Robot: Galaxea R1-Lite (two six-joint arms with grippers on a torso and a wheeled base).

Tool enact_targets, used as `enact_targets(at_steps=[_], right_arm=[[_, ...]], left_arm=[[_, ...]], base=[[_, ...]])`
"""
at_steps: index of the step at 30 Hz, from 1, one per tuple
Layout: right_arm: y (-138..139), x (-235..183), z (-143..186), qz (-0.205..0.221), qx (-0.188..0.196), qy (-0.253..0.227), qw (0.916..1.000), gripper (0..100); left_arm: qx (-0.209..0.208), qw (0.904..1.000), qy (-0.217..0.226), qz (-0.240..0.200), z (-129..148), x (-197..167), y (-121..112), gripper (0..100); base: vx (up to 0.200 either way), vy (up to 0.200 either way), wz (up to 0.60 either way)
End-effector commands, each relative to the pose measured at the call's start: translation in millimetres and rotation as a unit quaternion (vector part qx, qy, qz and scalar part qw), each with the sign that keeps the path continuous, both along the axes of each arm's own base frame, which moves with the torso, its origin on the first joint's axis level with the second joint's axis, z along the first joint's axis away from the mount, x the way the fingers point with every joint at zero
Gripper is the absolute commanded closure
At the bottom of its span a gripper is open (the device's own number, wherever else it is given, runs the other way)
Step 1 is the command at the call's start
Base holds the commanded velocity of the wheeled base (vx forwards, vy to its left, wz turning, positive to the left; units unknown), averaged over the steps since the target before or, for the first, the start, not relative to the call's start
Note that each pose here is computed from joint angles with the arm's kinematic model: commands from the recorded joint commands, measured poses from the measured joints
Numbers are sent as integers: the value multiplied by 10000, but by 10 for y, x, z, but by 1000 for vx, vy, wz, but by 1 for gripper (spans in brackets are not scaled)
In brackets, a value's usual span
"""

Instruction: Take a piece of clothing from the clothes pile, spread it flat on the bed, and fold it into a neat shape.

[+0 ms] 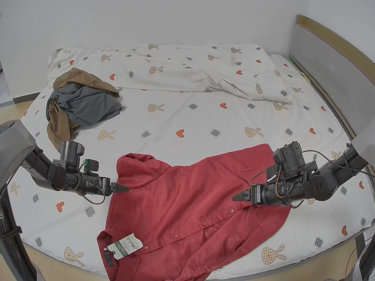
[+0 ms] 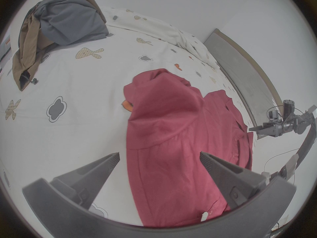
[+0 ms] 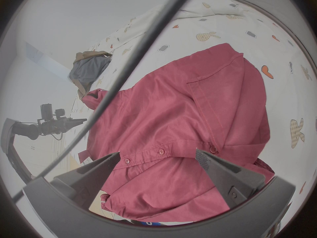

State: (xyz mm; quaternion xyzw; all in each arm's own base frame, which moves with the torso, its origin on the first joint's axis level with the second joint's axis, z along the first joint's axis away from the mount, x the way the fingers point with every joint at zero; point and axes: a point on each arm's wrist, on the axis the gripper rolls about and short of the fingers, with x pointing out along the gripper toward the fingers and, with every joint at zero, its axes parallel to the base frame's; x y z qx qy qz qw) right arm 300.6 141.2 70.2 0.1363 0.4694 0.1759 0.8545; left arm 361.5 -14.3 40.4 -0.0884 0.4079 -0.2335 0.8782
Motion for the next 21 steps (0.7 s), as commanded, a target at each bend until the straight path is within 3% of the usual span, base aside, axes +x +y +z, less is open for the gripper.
enact_targets(at_steps=[1, 7, 15, 16, 21], right_arm=[[-92, -144, 206, -50, 125, -200, 9997, 0], [-170, -320, 533, -233, 478, -524, 9972, 0], [-337, -543, 838, -361, 705, -969, 9921, 0], [-348, -571, 860, -360, 721, -1004, 9917, 0], [-434, -623, 905, -471, 743, -1089, 9902, 0]], left_arm=[[27, 9998, 176, 46, -170, 53, 59, 0], [109, 9989, 440, -109, -460, 108, 25, 0], [124, 9991, 351, -224, -458, 175, -62, 0], [124, 9991, 343, -224, -455, 178, -63, 100], [120, 9990, 273, -320, -420, 189, -133, 100]], base=[[0, 0, 0], [0, 0, 0], [0, 0, 0], [0, 0, 0], [0, 0, 0]])
